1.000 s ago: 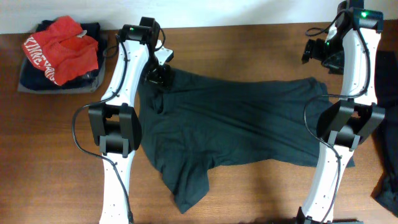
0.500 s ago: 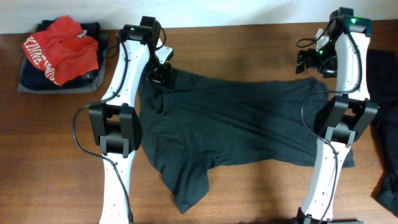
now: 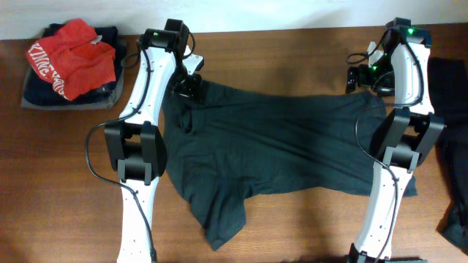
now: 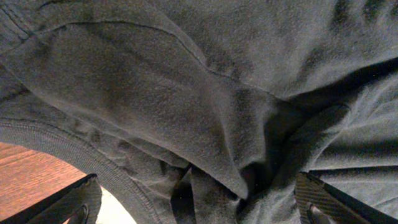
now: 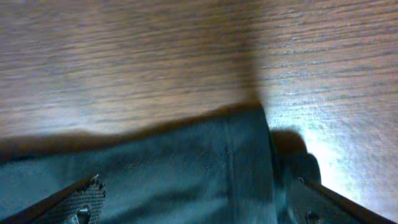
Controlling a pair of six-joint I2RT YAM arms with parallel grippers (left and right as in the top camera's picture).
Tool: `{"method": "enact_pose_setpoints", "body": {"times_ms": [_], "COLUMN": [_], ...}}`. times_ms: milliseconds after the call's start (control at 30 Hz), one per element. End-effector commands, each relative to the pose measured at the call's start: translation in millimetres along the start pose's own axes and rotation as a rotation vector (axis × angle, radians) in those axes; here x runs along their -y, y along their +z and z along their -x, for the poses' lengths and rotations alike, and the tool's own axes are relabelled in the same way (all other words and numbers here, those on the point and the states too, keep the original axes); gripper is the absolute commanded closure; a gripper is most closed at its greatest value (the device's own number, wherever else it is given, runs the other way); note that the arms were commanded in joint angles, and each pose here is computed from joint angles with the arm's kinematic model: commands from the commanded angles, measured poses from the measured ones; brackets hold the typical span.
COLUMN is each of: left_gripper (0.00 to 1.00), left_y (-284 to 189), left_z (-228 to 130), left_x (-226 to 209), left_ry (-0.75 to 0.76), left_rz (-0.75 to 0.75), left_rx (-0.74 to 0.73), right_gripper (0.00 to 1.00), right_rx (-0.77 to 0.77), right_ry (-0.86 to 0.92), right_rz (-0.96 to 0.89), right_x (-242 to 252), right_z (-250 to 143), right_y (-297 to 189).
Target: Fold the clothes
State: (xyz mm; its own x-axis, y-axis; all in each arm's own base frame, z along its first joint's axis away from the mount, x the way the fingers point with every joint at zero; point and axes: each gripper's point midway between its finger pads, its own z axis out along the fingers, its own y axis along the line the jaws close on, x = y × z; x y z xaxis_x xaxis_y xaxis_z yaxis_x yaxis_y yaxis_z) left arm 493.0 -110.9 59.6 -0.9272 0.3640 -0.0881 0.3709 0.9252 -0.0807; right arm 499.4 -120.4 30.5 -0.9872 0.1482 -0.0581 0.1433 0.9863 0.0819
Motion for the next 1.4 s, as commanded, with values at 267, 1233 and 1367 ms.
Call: {"method": "enact_pose_setpoints", "body": {"times_ms": [267, 1233, 1367], "left_gripper": [0.02, 0.02, 0.02], "left_y": [-9.3, -9.3, -9.3], "left_z": [2.3, 3.9, 3.8], "left_x": [-0.1, -0.4, -0.3], "left_ry": [-0.006, -0.006, -0.006], "left_rz": [0.01, 0.011, 0.011], "left_rx": [0.02, 0.027, 0.026], "right_gripper": [0.16, 0.96, 0.96], "right_rx": [-0.017, 0.023, 0.011], "right_ry": [0.002, 0.144, 0.177], "right_rz": [0.004, -0.099, -0.101], "right_x": [6.5, 17.1, 13.6], "right_z": [-2.5, -10.8, -24.0], "right_y": [20.3, -41.8, -66.9]}}
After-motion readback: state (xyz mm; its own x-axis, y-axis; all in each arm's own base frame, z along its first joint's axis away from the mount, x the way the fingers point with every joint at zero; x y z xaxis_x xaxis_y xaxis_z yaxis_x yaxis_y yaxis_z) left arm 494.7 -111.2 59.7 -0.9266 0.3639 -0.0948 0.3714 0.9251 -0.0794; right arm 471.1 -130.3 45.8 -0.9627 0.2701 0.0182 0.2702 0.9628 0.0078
